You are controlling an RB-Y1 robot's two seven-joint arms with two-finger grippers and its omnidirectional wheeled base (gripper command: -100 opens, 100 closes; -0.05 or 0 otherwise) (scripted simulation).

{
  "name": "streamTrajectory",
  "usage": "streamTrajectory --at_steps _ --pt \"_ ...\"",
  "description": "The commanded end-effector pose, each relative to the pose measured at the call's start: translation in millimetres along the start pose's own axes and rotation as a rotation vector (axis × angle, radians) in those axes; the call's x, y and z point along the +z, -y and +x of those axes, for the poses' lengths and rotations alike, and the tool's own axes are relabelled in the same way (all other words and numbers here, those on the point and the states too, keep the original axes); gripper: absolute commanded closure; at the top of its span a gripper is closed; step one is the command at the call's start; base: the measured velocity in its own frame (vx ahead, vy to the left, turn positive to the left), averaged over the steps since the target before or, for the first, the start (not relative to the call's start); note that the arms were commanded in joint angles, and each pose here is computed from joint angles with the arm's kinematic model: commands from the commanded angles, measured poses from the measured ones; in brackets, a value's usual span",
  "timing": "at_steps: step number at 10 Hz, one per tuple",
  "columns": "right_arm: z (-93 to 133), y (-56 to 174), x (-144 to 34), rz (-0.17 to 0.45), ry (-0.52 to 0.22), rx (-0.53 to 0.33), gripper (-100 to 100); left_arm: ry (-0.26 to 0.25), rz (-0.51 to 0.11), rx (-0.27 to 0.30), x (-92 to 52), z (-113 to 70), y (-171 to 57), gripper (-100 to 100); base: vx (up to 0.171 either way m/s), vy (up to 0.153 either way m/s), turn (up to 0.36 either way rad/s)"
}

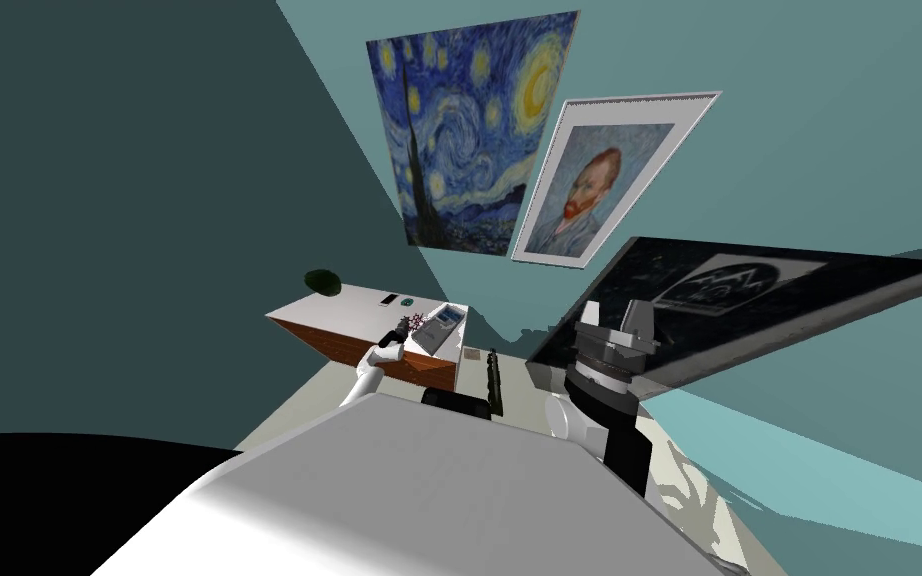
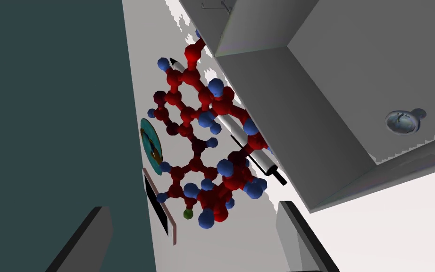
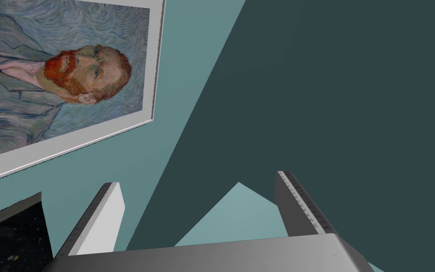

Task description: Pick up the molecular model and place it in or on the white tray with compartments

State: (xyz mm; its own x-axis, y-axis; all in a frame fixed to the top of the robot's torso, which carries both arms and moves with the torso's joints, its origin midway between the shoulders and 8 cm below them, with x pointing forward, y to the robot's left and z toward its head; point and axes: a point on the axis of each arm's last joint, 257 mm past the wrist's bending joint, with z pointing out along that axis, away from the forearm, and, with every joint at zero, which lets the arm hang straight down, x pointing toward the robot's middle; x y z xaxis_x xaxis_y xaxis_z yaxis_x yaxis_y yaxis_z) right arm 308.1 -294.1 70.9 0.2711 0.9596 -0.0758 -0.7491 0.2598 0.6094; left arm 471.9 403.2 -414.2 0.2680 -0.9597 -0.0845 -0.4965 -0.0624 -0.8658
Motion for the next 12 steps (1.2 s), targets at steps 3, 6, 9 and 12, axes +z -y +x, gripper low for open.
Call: streamTrajectory --at_steps 3,6,9,12 --pt "0.0 0.0 0.0 0.0 0.0 0.0 0 0.0 -0.001 0.0 -0.1 -0.2 -0.3 100 0.0 0.0 0.0" --pt "0.0 0.0 0.0 0.0 0.0 0.0 0 0.0 0.0 0.0 0.0 -0.1 0.0 0 0.0 0.0 0.0" --pt "0.0 0.0 0.0 0.0 0.0 0.0 0 0.001 0.001 0.0 -1.4 -0.7 5.1 0 0.0 -0.004 0.016" --pt "0.0 0.0 0.0 0.0 0.0 0.0 0 0.009 0.097 0.094 -1.7 -2.8 39.1 100 -0.124 0.064 0.138"
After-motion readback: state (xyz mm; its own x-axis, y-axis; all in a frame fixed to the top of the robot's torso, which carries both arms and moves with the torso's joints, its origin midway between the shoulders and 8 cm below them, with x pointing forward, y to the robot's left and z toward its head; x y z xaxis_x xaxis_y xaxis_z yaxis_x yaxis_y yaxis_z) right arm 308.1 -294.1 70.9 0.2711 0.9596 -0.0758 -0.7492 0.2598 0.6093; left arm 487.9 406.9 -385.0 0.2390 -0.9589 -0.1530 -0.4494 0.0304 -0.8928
